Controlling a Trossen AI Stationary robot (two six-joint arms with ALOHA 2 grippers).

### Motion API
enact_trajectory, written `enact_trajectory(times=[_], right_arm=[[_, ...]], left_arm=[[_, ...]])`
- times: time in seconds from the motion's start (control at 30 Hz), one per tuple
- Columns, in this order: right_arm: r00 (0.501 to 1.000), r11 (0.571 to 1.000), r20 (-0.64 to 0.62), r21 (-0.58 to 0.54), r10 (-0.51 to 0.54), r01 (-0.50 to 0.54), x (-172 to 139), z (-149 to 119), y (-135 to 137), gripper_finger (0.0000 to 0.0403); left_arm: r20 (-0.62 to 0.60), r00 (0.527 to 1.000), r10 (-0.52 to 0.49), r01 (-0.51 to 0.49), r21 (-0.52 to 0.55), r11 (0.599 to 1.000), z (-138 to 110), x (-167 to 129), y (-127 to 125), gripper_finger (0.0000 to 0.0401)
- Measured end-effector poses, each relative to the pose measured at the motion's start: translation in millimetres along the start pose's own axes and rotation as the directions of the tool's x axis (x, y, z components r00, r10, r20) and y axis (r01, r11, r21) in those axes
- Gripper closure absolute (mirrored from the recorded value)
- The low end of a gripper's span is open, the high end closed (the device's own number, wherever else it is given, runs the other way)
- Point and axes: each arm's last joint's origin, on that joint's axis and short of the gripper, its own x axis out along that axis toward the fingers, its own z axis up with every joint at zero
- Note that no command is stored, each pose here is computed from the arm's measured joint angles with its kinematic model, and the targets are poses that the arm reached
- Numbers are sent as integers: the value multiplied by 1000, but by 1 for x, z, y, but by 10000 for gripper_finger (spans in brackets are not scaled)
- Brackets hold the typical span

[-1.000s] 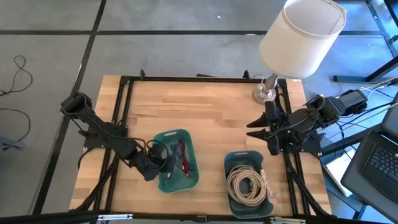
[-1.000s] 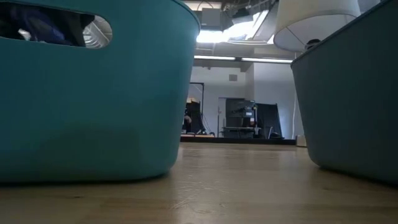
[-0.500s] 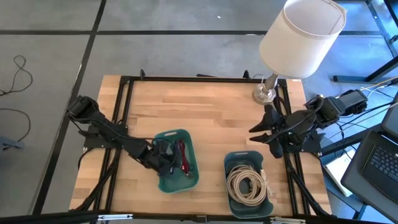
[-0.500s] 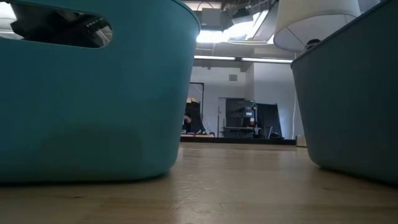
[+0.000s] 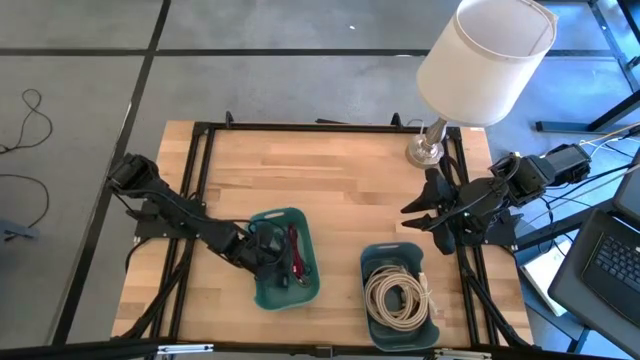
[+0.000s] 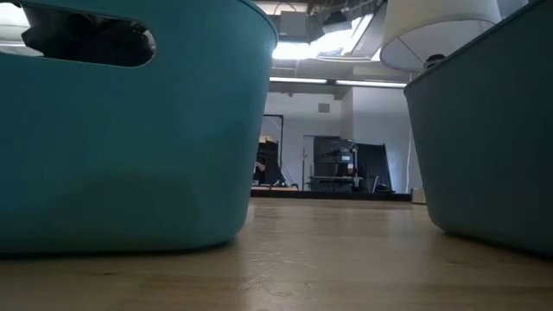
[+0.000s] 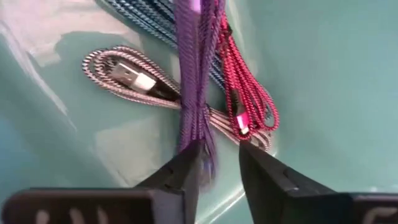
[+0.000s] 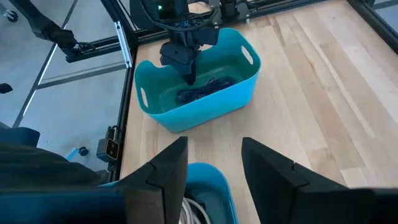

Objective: Pick and place USB-C Cables
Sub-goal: Put the black and violet USB cable into the green bin, then adjust the bins

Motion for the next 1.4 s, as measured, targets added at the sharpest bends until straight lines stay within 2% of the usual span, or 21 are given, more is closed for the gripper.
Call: enact_trajectory(times=[0.23,0.33,0.43,0.5,0.6,0.7,0.8,0.9,1.07,1.23,1.4], right_arm=[[1000,1000,1,2,0,0,0,0,0,249],[1000,1000,2,3,-2,2,0,0,0,249],[1000,1000,2,3,-2,2,0,0,0,249],[1000,1000,2,3,-2,2,0,0,0,249],[1000,1000,2,4,-2,2,0,0,0,249],[1000,1000,2,12,-2,2,0,0,0,249],[1000,1000,2,11,-2,2,0,0,0,249],[1000,1000,2,0,-2,2,0,0,0,249],[1000,999,15,-25,-25,25,0,1,-1,249],[1000,999,16,-25,-26,26,0,1,-1,249],[999,1000,26,-21,-20,21,0,2,0,249]], left_arm=[[-5,990,-140,140,67,988,2,-15,-15,257],[53,973,-224,217,105,970,8,-42,-25,250],[117,969,-218,200,148,969,18,-73,-23,253],[149,977,-154,132,152,980,26,-92,-14,264],[161,985,56,-77,127,989,33,-109,13,294],[109,952,285,-295,86,952,36,-120,37,343],[74,905,418,-423,82,902,35,-127,49,390],[90,882,463,-470,78,879,35,-124,57,398],[128,855,503,-514,77,854,37,-102,77,399],[201,859,472,-490,53,870,41,-74,99,399],[237,881,410,-430,37,902,51,-54,106,400]])
